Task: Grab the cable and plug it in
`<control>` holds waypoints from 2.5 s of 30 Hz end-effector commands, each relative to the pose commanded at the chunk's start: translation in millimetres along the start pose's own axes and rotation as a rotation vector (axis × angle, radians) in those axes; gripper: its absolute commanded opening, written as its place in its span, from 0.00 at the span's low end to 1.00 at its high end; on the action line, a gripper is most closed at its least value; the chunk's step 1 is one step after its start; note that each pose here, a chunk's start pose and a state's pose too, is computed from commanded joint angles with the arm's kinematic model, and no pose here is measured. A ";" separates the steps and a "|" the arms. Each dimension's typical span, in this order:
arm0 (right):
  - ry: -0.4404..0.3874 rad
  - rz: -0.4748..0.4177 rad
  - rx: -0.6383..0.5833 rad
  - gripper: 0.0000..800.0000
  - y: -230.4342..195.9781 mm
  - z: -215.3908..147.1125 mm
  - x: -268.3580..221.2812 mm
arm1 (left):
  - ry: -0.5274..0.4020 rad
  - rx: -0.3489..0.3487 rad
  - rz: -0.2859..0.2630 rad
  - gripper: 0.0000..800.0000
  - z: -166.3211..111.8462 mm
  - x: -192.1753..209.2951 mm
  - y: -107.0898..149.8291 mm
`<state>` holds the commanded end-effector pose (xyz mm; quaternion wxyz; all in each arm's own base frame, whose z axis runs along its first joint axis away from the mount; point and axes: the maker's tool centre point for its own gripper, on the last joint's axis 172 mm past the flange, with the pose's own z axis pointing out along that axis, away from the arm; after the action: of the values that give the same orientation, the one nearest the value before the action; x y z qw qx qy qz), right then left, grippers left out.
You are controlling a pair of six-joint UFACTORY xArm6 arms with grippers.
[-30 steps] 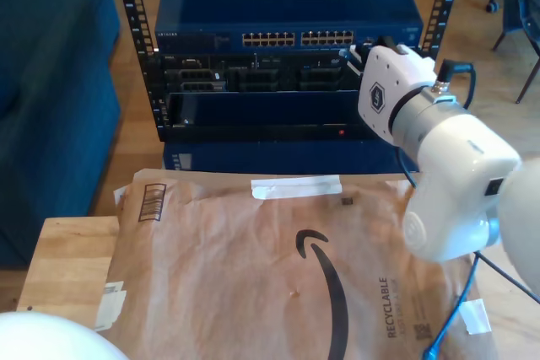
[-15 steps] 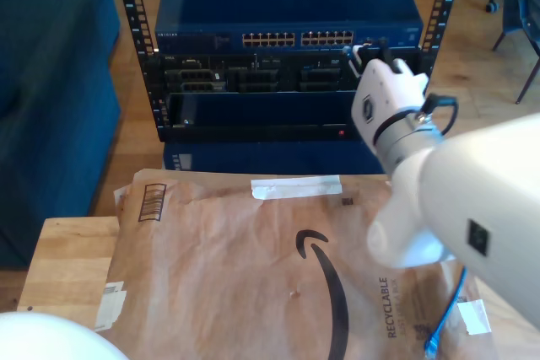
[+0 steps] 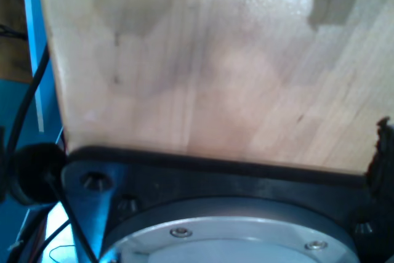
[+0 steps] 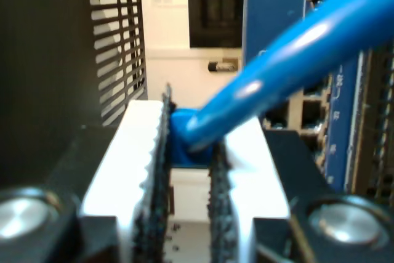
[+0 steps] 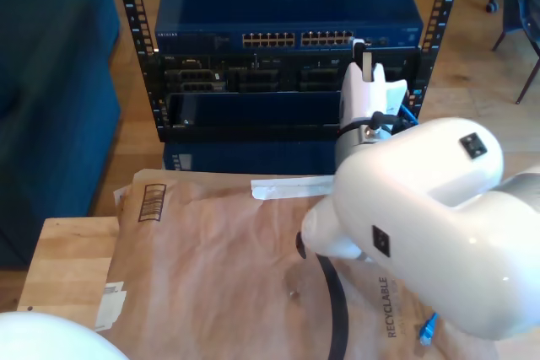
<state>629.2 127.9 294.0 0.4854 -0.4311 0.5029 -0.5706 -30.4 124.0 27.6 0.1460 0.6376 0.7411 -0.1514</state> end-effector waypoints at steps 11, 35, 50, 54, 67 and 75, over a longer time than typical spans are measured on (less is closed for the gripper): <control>0.025 -0.005 0.006 0.00 10.6 7.8 -9.4 | 0.000 0.000 0.000 1.00 0.0 0.0 0.0; 0.035 -0.005 0.023 0.00 26.4 29.5 -17.5 | 0.000 0.000 0.000 1.00 0.0 0.0 0.0; 0.043 -0.009 0.017 0.00 30.3 30.0 -10.9 | 0.000 0.000 0.000 1.00 0.0 0.0 0.0; 0.042 -0.009 0.019 0.00 29.8 29.9 -11.2 | 0.000 0.000 0.000 1.00 0.0 0.0 0.0; 0.042 0.006 0.032 0.00 22.6 33.4 -14.2 | -0.002 0.000 0.000 1.00 0.1 -0.4 0.0; 0.039 0.012 0.041 0.00 20.7 37.3 -17.5 | -0.002 0.000 0.000 1.00 0.1 -0.4 0.0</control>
<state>670.9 138.9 277.9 0.4876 -0.4069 0.5030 -0.5862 -30.4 123.6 27.7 0.1465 0.6375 0.7410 -0.1519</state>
